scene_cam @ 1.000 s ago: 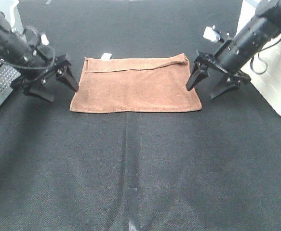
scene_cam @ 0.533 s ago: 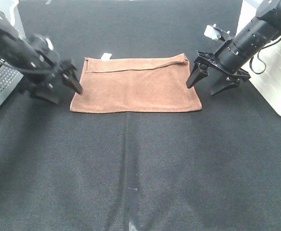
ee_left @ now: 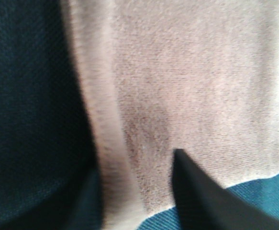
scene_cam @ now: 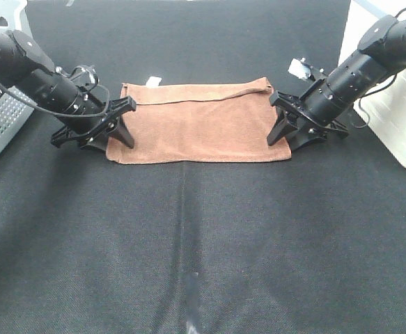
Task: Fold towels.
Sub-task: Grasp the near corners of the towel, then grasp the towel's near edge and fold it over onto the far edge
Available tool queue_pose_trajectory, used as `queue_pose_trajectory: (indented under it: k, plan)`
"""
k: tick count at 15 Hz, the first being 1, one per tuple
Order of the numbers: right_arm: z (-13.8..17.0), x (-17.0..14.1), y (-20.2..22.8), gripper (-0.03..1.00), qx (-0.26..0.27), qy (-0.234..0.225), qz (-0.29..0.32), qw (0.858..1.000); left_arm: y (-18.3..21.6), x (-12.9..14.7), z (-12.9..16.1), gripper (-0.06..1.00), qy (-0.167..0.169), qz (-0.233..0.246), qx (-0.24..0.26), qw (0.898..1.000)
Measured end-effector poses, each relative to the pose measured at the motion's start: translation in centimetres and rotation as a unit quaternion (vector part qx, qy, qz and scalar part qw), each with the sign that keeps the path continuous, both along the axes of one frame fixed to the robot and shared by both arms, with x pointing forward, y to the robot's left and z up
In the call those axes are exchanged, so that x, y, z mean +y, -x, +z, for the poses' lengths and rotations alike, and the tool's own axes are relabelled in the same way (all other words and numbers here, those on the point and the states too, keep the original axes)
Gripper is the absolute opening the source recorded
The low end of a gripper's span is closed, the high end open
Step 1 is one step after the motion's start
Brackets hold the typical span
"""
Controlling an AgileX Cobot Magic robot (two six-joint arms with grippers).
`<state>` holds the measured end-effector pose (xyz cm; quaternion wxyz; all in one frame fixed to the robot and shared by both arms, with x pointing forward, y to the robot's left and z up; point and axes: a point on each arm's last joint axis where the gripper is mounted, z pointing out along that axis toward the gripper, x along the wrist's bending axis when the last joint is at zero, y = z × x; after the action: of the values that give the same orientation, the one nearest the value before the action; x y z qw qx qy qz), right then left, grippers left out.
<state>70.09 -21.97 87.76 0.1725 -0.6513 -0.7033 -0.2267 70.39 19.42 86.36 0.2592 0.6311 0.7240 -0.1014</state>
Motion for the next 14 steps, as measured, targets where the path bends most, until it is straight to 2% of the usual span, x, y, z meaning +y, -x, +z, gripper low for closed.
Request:
queue_pose_trajectory:
  k: [1, 2, 3, 4, 5, 6, 10, 14]
  plan:
    - [-0.1, 0.1, 0.0, 0.43, 0.002, -0.005, -0.003, 1.0, 0.0, 0.0, -0.1, 0.32, 0.0, -0.001, 0.002, 1.0]
    - [-0.5, 0.1, 0.0, 0.35, 0.007, -0.009, -0.006, 1.0, 0.1, 0.0, -0.3, 0.26, 0.001, -0.003, 0.007, 1.0]
    - [-0.5, 0.1, 0.0, 0.35, 0.007, -0.009, -0.006, 1.0, 0.1, 0.0, -0.3, 0.26, 0.001, -0.003, 0.007, 1.0]
    - [-0.6, 0.1, 0.0, 0.15, 0.008, -0.009, -0.006, 1.0, 0.2, -0.1, -0.3, 0.15, 0.002, -0.006, 0.012, 1.0]
    - [-0.6, 0.1, 0.0, 0.03, 0.008, -0.009, -0.006, 1.0, 0.3, -0.1, -0.4, 0.06, 0.003, -0.01, 0.017, 1.0]
    - [-0.5, 0.2, 0.0, 0.0, 0.008, -0.01, -0.007, 1.0, 0.4, -0.1, -0.3, 0.02, 0.001, -0.013, 0.019, 1.0]
    - [0.1, 0.1, 0.5, 0.0, 0.021, -0.007, 0.001, 1.0, 1.0, 0.2, 0.8, 0.01, -0.022, -0.05, 0.026, 0.998]
    - [0.8, -0.4, 3.7, 0.0, 0.048, 0.015, 0.009, 0.999, 3.1, 0.7, 3.1, 0.01, -0.042, -0.069, 0.031, 0.996]
